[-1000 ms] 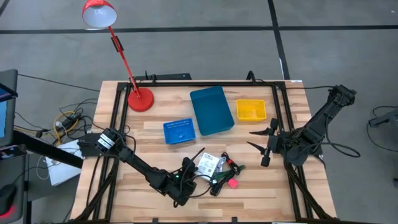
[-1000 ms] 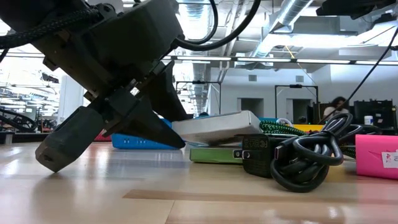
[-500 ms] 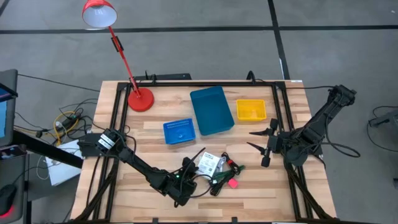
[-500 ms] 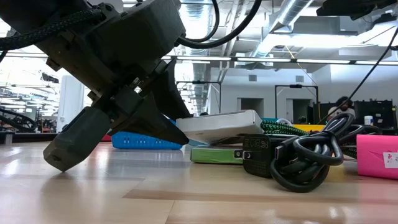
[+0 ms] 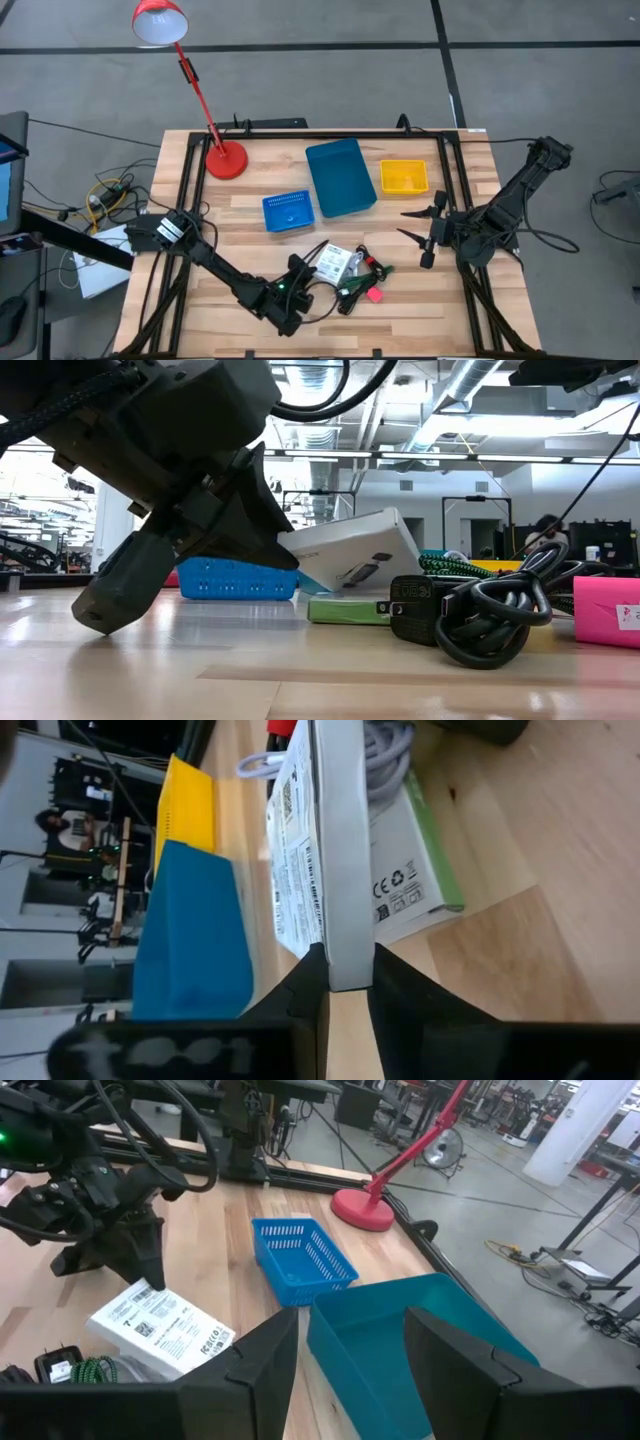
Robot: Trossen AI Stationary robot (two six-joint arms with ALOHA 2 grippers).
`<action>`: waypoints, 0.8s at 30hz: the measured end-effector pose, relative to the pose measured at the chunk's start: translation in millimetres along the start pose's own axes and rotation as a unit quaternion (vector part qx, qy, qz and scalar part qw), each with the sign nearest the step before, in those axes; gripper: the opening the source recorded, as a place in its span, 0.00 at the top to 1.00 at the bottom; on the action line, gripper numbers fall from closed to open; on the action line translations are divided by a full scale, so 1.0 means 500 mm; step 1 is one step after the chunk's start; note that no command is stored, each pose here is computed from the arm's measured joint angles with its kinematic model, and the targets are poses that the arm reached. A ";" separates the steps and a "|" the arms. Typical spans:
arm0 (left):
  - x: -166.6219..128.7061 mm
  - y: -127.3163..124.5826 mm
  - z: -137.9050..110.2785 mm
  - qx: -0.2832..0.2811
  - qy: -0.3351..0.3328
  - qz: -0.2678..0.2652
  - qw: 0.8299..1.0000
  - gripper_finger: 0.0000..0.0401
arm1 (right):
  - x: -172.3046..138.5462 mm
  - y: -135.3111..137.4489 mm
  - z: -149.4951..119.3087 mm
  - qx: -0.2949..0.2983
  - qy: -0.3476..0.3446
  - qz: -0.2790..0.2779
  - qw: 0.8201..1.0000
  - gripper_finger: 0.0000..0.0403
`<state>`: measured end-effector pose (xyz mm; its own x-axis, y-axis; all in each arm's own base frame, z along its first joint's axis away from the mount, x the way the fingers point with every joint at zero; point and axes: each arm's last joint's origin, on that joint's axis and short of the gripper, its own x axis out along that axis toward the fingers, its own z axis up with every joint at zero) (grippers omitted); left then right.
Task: Pick and place items into bin
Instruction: Put the white card reader box into the blue basket
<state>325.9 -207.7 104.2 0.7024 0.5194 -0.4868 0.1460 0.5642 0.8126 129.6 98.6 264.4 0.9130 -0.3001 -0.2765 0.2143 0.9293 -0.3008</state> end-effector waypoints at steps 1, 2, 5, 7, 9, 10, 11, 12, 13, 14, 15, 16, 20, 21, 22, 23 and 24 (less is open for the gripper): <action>-0.001 0.000 0.000 0.000 0.000 0.002 1.000 0.91 | 0.000 0.000 0.000 0.000 0.000 0.000 1.000 0.56; -0.002 -0.001 0.000 0.000 0.000 0.004 1.000 0.91 | 0.000 0.000 0.000 0.000 0.000 0.000 1.000 0.56; -0.004 -0.001 0.000 0.001 0.001 0.018 1.000 0.91 | 0.000 0.000 0.000 0.000 0.000 0.000 1.000 0.56; -0.004 -0.001 -0.001 0.003 0.004 0.030 1.000 0.91 | 0.000 0.000 0.000 0.000 0.000 0.000 1.000 0.56; -0.004 0.000 -0.002 0.003 0.007 0.044 0.999 0.91 | 0.000 0.000 0.000 0.000 0.000 0.000 1.000 0.56; -0.004 0.001 -0.003 -0.001 0.010 0.054 0.998 0.91 | 0.000 0.000 0.000 0.000 0.000 0.000 1.000 0.56; -0.004 0.001 -0.004 -0.007 0.012 0.066 0.998 0.91 | 0.000 0.000 0.000 0.000 0.000 0.000 1.000 0.56; -0.004 0.002 -0.005 -0.013 0.014 0.075 0.997 0.91 | 0.000 0.000 0.000 0.000 0.000 0.000 1.000 0.56; -0.003 0.002 -0.006 -0.020 0.016 0.084 0.996 0.91 | 0.000 0.000 0.000 0.000 0.000 0.000 1.000 0.56; -0.003 0.004 -0.006 -0.028 0.016 0.093 0.995 0.91 | 0.000 0.000 0.000 0.000 0.000 0.000 1.000 0.56; -0.003 0.004 -0.006 -0.036 0.016 0.101 0.994 0.91 | 0.000 0.000 0.000 0.000 0.000 0.000 1.000 0.56; -0.004 0.005 -0.005 -0.046 0.016 0.108 0.993 0.91 | 0.000 0.000 0.000 0.000 0.000 0.000 1.000 0.56; -0.006 0.005 -0.005 -0.074 0.012 0.120 0.990 0.91 | 0.000 0.000 0.000 0.000 0.000 0.000 1.000 0.56; -0.007 0.005 -0.005 -0.081 0.011 0.126 0.989 0.91 | 0.000 0.000 0.000 0.000 0.000 0.000 1.000 0.56; -0.009 0.005 -0.004 -0.087 0.010 0.132 0.987 0.91 | 0.000 0.000 0.000 0.000 0.000 0.000 1.000 0.56; -0.012 0.005 -0.004 -0.093 0.008 0.140 0.986 0.91 | 0.000 0.000 0.000 0.000 0.000 0.000 1.000 0.56; -0.014 0.004 -0.003 -0.099 0.006 0.148 0.984 0.91 | 0.000 0.000 0.000 0.000 0.000 0.000 1.000 0.56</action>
<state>320.0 -209.2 109.0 0.6853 0.6863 -0.2434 -0.2024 0.5006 0.8417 129.6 98.6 264.4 0.9128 -0.3005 -0.2764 0.2147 0.9291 -0.3012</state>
